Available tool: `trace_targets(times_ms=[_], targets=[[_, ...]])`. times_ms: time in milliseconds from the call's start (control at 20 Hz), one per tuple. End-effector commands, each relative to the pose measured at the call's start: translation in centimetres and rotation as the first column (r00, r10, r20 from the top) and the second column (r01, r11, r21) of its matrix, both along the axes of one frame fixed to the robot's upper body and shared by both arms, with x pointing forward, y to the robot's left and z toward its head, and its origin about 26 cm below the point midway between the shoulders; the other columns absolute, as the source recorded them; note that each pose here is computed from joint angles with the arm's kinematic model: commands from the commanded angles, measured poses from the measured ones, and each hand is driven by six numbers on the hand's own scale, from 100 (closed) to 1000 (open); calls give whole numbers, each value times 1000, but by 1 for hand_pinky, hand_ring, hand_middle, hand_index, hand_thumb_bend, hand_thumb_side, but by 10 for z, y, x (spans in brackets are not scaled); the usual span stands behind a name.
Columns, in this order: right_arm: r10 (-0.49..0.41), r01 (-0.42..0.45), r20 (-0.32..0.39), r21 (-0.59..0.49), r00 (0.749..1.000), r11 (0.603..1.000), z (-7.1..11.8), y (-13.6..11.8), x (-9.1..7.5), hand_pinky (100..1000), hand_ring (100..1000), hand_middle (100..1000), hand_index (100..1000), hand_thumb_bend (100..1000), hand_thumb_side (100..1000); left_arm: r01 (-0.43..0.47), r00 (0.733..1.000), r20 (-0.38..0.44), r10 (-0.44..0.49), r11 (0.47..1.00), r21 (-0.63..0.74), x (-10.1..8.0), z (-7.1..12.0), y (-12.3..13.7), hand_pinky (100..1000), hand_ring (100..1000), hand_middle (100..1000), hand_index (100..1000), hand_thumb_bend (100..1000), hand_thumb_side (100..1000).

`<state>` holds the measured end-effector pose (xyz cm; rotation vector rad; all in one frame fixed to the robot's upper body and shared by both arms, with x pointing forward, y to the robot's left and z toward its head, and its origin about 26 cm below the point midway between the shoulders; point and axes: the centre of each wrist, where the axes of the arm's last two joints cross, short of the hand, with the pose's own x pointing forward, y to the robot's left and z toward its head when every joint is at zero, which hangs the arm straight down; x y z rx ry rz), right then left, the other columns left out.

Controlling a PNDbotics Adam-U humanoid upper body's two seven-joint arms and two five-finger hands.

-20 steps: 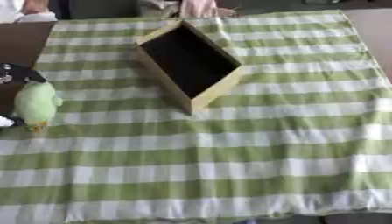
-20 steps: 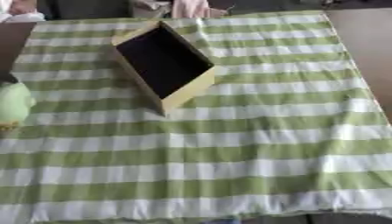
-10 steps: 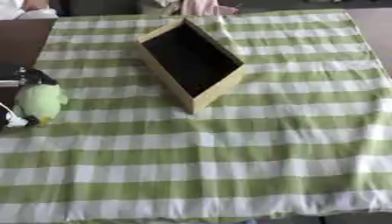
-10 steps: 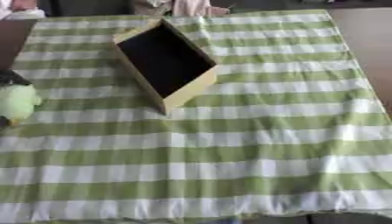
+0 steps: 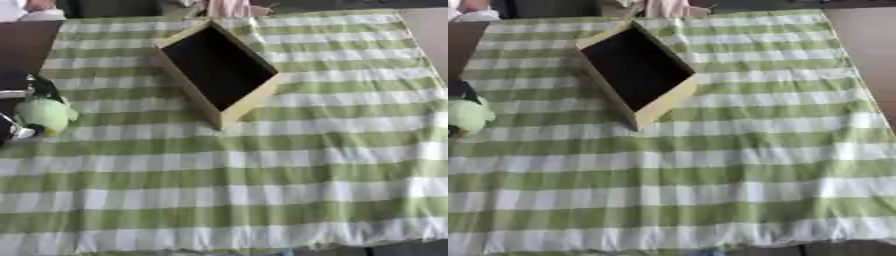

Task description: Pick up objects on the table and place them in the box.

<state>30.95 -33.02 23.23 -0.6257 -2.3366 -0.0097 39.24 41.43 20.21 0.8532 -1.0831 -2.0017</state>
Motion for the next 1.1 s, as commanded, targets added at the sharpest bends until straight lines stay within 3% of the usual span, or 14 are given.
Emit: trace_targets(times_ms=[50, 650, 1100], targets=[[1, -1, 21, -12, 1000, 1000, 8, -2, -1, 645, 603, 576, 792, 100, 1000, 8, 997, 83, -7, 1000, -18, -2, 24, 2, 372, 579, 629, 758, 123, 145], [-4, 5, 24, -21, 1000, 1000, 9, -3, -1, 648, 605, 578, 792, 100, 1000, 98, 972, 219, -85, 994, -51, 14, 67, -36, 349, 568, 619, 747, 112, 100], [0, 0, 22, -22, 1000, 1000, 9, -2, -1, 649, 605, 578, 793, 100, 1000, 273, 931, 281, -234, 956, -107, 42, 96, -114, 331, 555, 610, 746, 100, 100]])
